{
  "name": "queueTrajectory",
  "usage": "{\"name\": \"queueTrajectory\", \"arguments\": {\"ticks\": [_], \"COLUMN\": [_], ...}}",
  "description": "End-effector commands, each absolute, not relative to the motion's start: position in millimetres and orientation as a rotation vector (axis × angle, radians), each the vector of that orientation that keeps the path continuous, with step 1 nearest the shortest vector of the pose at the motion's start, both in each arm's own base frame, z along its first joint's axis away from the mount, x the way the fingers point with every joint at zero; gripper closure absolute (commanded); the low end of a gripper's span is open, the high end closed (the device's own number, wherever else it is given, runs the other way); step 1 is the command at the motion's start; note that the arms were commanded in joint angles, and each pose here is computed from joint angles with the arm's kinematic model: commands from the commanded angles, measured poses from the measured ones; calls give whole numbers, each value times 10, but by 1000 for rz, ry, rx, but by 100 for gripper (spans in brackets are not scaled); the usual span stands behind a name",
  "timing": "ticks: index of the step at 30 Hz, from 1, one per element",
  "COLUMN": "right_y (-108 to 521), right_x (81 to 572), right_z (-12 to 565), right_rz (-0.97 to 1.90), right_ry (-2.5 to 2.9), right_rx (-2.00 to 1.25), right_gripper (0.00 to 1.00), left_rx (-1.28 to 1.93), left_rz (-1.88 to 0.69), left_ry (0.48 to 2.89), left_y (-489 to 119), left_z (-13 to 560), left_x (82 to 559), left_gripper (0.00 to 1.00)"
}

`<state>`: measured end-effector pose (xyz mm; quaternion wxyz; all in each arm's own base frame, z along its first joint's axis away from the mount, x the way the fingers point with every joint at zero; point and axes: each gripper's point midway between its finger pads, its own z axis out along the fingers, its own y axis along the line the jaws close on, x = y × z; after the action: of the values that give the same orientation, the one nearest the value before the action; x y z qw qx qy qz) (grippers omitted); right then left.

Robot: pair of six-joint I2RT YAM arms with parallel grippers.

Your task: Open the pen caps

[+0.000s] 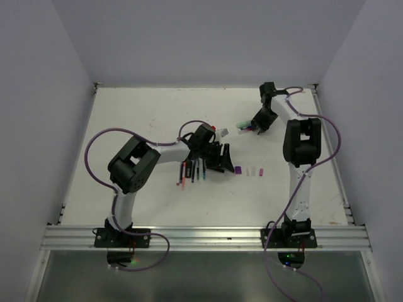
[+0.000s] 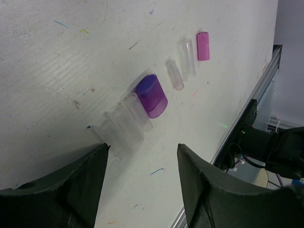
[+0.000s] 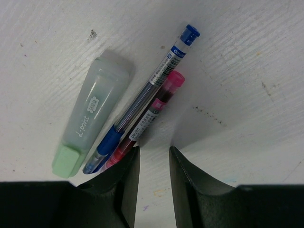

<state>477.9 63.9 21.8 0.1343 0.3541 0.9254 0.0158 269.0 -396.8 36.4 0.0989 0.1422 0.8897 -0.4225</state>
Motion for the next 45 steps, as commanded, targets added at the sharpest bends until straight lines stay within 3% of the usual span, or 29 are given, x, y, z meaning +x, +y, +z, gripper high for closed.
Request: {"name": "queueTrajectory", "arguments": {"ticks": [1,28,45], "right_y": [596,647,584], "right_x": [4886,5009,4883], "right_z": [557,722,435], "right_rz": [77,129,55], "right_ry": [2592,2548,2599], "right_rx": [1035,1047,1061], "right_gripper": [66,66,66], "left_rx": [468,491,510], "left_rz": [-1191,-1076,-1025], "left_ry": [2638,2647,2606], "left_y": [-3932,-3706,-3635], "left_z": [320,249,444], "left_x": [2683,2610,2642], "left_gripper": [37,36,36]}}
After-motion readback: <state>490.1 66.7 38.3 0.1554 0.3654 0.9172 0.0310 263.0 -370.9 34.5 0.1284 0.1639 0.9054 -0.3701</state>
